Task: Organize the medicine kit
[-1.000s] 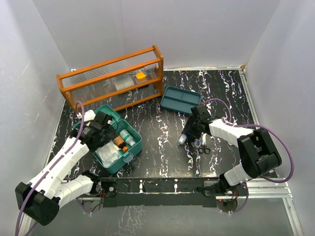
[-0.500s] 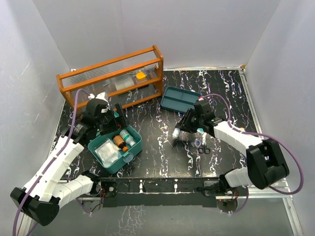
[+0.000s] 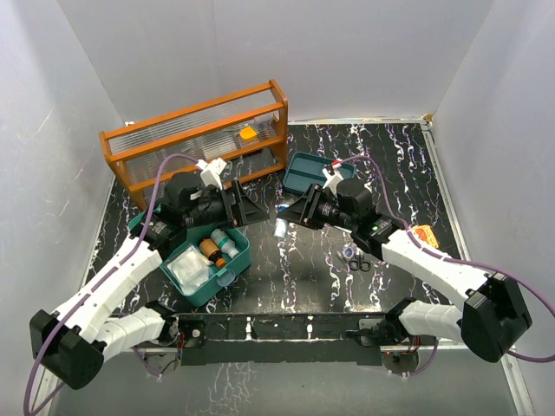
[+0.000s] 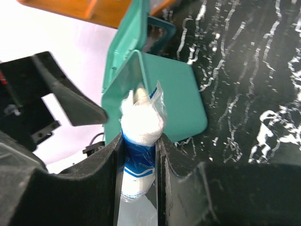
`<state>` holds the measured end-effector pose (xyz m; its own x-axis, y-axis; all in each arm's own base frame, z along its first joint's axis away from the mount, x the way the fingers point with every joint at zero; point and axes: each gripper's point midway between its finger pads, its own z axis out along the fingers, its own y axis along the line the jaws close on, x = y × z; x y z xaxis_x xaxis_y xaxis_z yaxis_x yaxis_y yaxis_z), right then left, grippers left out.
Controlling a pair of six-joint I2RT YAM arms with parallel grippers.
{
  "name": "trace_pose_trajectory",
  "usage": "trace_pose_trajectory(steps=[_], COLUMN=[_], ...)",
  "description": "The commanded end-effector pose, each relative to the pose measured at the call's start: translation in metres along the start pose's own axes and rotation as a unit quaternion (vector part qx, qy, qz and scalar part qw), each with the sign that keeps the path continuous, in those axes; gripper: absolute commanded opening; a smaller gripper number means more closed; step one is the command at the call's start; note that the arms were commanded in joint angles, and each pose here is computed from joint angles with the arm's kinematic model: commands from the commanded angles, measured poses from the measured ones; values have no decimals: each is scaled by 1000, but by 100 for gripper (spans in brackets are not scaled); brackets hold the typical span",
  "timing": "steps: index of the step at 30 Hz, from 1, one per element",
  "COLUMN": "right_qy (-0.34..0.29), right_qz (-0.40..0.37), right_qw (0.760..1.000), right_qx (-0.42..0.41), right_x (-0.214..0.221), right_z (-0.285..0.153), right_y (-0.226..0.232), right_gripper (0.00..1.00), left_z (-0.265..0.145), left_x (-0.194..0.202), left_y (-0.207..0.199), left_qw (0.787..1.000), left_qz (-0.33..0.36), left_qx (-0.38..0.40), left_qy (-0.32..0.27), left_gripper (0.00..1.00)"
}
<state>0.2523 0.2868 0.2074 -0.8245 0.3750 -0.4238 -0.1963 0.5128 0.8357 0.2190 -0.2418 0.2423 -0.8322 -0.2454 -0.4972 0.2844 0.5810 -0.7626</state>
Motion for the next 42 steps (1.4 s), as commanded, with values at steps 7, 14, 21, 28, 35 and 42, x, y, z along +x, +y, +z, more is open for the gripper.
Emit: trace_pose_trajectory(steps=[7,14,21,28,35,42], right_qy=[-23,-12,-6,2,7,-13], right_qz=[-41,-44,-36,-36,-35,-37], right_qw=[987,984,985,986,988,993], right_qx=[-152,-172,-169,-160,-149,-114], right_x=[-17,-10,-7,-1,1,-7], right_z=[-17,-17,-13,-12,-10,-9], right_y=[87,92,87,80,75,66], right_gripper=[24,24,24,25,34,53], left_z=[21,32,37,30,24,17], left_x=[23,33,35,26,23,24], left_y=[-30,-31,-24,-23,-22,-2], left_qw=[994,992,993,997,998,999], left_qz=[-36,-55,-70,-49,-20,31], left_qx=[93,89,70,57,52,-16], left_qy=[46,68,68,36,22,39], left_gripper=[70,67,51,54,25,22])
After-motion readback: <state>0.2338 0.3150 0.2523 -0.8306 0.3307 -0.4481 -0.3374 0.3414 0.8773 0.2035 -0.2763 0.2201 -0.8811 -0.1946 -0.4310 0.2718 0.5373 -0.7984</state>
